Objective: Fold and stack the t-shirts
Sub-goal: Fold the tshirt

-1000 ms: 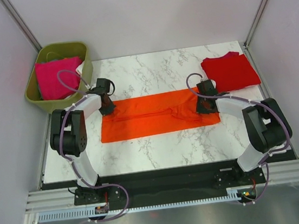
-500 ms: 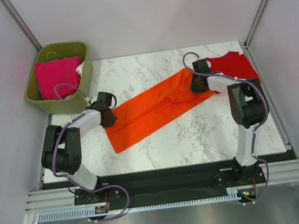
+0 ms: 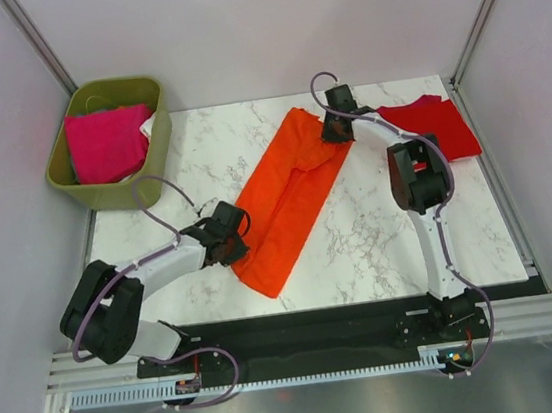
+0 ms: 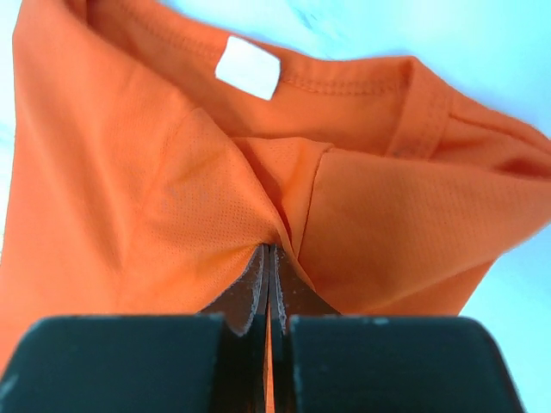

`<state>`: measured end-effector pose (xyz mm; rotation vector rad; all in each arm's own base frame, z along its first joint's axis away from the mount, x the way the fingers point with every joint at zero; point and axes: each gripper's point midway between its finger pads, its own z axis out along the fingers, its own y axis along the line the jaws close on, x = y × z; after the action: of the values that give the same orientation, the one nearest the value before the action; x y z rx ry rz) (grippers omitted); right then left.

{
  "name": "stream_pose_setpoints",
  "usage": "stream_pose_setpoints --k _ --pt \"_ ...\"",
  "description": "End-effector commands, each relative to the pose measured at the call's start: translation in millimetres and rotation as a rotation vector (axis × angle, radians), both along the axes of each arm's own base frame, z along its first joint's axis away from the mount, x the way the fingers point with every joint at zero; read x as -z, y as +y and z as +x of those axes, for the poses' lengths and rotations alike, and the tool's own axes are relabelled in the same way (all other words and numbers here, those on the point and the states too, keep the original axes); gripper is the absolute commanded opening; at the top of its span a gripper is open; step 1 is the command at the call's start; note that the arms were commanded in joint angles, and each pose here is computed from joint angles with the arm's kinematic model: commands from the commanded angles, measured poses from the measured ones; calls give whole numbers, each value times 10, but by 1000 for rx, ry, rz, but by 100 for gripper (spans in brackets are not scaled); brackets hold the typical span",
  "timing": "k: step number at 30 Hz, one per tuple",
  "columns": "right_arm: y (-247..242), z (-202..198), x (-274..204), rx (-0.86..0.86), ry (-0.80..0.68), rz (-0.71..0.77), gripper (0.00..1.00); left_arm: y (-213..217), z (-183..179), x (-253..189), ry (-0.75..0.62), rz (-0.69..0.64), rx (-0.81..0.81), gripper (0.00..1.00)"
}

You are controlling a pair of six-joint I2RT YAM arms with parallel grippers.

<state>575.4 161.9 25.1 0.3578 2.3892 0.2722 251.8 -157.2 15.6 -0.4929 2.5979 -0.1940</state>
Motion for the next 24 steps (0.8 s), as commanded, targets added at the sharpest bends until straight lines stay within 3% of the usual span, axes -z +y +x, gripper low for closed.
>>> stream_pose_setpoints --k 1,8,14,17,21,24 --pt "192 -231 522 -27 170 -63 0 79 -581 283 178 16 -35 2" --pt "623 14 452 -96 108 -60 0 -561 -897 275 195 -27 98 2" --pt "519 193 212 -71 32 -117 3 -896 -1012 -26 121 -110 156 2" --pt "415 270 78 -76 -1 -153 14 -939 -1051 -151 98 -156 163 2" --pt "411 360 -250 -111 -87 -193 42 -992 -1062 -424 40 -229 197 4" --pt "487 390 -615 -158 -172 -169 43 -971 -1012 -541 -8 -239 202 5"
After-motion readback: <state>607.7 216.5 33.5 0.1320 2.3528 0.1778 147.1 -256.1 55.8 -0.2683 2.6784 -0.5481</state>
